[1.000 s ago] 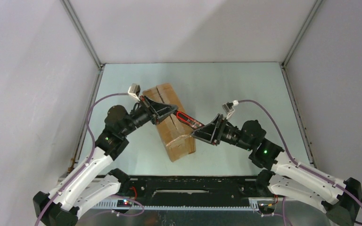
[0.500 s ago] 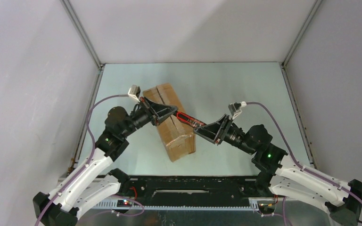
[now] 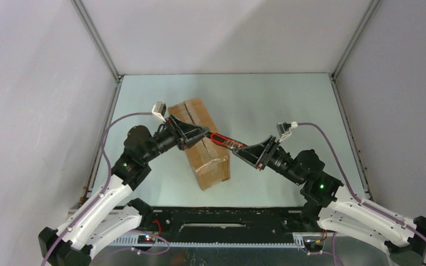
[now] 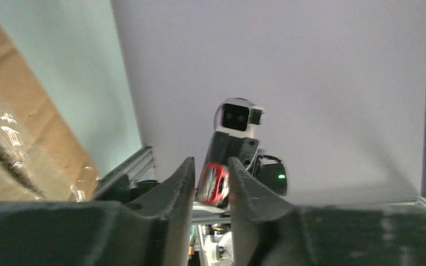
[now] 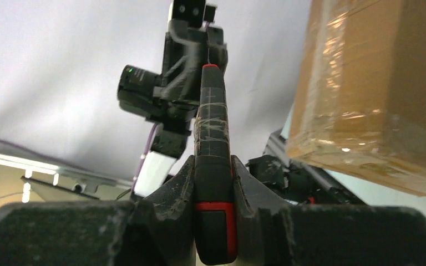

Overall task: Unpack the express box
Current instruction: Adjust the knife, then cut the express box at the center of the board.

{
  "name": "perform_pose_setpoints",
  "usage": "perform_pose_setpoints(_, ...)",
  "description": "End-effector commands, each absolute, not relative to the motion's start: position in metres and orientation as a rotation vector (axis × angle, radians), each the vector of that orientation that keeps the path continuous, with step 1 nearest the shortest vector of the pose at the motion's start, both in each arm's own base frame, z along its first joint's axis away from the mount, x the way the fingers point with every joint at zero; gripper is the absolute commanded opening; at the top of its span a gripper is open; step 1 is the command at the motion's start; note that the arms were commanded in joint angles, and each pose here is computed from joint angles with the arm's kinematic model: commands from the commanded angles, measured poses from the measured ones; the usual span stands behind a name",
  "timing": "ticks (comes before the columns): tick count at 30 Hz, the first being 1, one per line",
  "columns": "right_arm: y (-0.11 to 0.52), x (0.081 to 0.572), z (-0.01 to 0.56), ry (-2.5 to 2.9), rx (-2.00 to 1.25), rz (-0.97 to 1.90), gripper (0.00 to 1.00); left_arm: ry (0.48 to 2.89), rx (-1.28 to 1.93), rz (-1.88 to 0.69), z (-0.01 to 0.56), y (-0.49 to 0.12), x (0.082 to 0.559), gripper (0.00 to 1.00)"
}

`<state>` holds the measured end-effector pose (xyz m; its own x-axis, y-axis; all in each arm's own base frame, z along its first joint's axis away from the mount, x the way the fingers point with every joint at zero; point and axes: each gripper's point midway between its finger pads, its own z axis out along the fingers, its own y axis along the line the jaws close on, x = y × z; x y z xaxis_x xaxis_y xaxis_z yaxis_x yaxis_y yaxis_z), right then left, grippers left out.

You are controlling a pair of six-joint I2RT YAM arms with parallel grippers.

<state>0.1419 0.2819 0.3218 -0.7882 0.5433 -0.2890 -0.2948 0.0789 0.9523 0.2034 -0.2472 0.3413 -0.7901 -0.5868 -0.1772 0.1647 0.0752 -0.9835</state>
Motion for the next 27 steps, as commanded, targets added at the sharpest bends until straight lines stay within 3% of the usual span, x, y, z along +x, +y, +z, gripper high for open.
perform_pose_setpoints(1, 0.259, 0.162, 0.313, 1.720, 0.328, 1.611, 0.00, 1.879, -0.351, -1.674, 0.331, -0.243, 0.199, 0.55)
perform_pose_setpoints(4, 0.243, 0.161, 0.304, 1.744, 0.358, 1.548, 0.00, 1.990, -0.280, -1.504, 0.316, -0.235, 0.196, 0.81)
perform_pose_setpoints(11, 0.203, 0.145, 0.271, 1.821, 0.417, 1.454, 0.00, 2.229, 0.306, -0.875, 0.303, -0.201, 0.182, 1.00)
perform_pose_setpoints(15, 0.187, 0.138, 0.254, 1.863, 0.429, 1.388, 0.00, 2.335, 0.201, -0.749, 0.299, -0.205, 0.198, 1.00)
perform_pose_setpoints(18, 0.174, 0.137, 0.253, 1.840, 0.461, 1.356, 0.00, 2.405, -0.019, -0.850, 0.286, -0.225, 0.209, 1.00)
perform_pose_setpoints(27, 0.170, 0.135, 0.252, 1.813, 0.483, 1.385, 0.00, 2.261, -0.605, -1.089, 0.267, -0.251, 0.248, 0.97)
